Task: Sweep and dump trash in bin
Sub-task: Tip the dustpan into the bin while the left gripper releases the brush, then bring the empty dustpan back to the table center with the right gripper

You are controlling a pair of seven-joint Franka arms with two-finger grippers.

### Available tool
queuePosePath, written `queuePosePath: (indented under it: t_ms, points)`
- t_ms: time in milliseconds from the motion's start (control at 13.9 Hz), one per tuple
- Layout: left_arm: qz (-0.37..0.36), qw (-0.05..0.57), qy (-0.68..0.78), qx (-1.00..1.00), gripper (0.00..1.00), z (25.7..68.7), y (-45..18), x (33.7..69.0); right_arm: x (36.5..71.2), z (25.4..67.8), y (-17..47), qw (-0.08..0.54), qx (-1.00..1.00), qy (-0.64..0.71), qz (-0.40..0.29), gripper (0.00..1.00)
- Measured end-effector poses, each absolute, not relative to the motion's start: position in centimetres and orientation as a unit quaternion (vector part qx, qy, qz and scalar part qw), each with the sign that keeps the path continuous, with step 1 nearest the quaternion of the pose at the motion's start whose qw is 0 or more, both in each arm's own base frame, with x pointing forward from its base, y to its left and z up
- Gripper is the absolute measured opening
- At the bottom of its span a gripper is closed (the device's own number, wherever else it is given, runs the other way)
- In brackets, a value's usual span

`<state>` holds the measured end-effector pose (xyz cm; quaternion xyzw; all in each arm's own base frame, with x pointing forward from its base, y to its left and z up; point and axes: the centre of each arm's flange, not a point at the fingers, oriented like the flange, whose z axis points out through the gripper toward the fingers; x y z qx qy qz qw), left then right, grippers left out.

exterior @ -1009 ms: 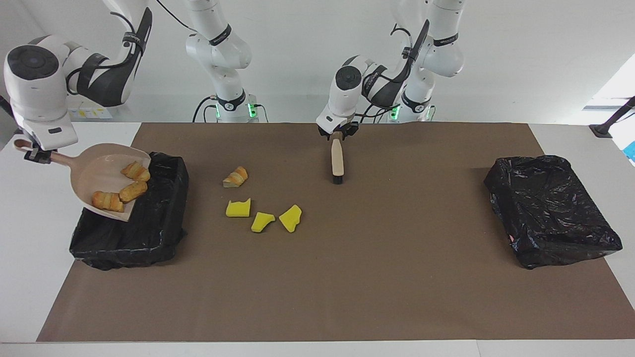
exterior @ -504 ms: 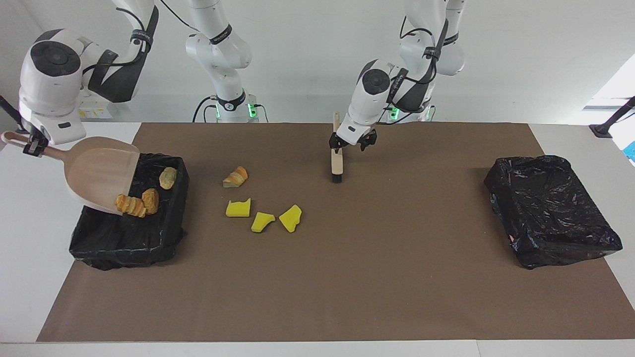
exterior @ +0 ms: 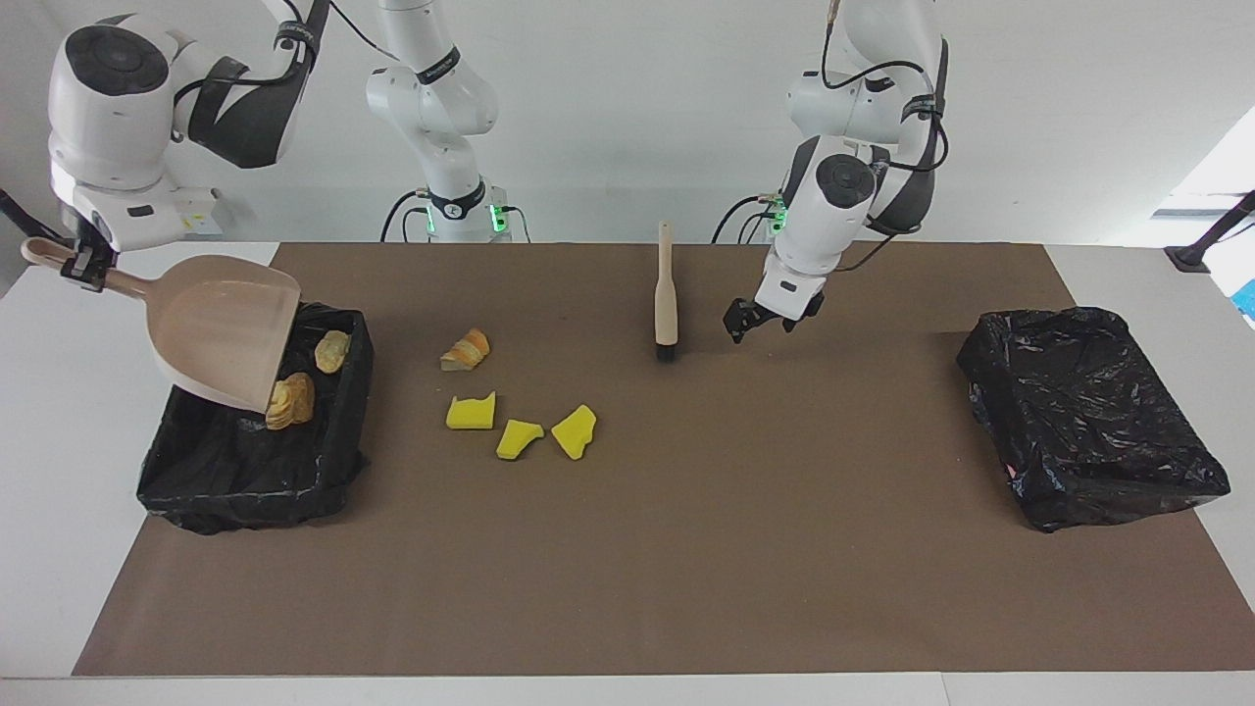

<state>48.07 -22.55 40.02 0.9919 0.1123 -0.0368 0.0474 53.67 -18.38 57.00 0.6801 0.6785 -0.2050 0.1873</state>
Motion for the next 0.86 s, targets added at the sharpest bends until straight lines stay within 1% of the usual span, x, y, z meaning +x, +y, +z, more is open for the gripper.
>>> queuePosePath:
  t_ms: [216, 504, 721, 865]
  points:
    - [-0.036, 0.053, 0.085, 0.994, 1.0, 43.3, -17.2, 51.0, 53.5, 56.3, -16.3, 0.129, 0.715, 0.67, -0.155, 0.31]
    - [-0.048, 0.057, 0.044, 0.996, 1.0, 47.0, -10.7, 53.0, 54.0, 55.7, -12.4, 0.083, 0.752, 0.646, -0.104, 0.31]
    - [-0.055, 0.059, 0.027, 0.996, 1.0, 50.9, -7.7, 53.2, 54.3, 55.3, -4.8, 0.079, 0.812, 0.569, -0.099, 0.31]
    - [-0.05, 0.029, 0.006, 0.998, 1.0, 53.5, -6.8, 53.0, 53.8, 55.4, 1.9, 0.089, 0.857, 0.499, -0.089, 0.31]
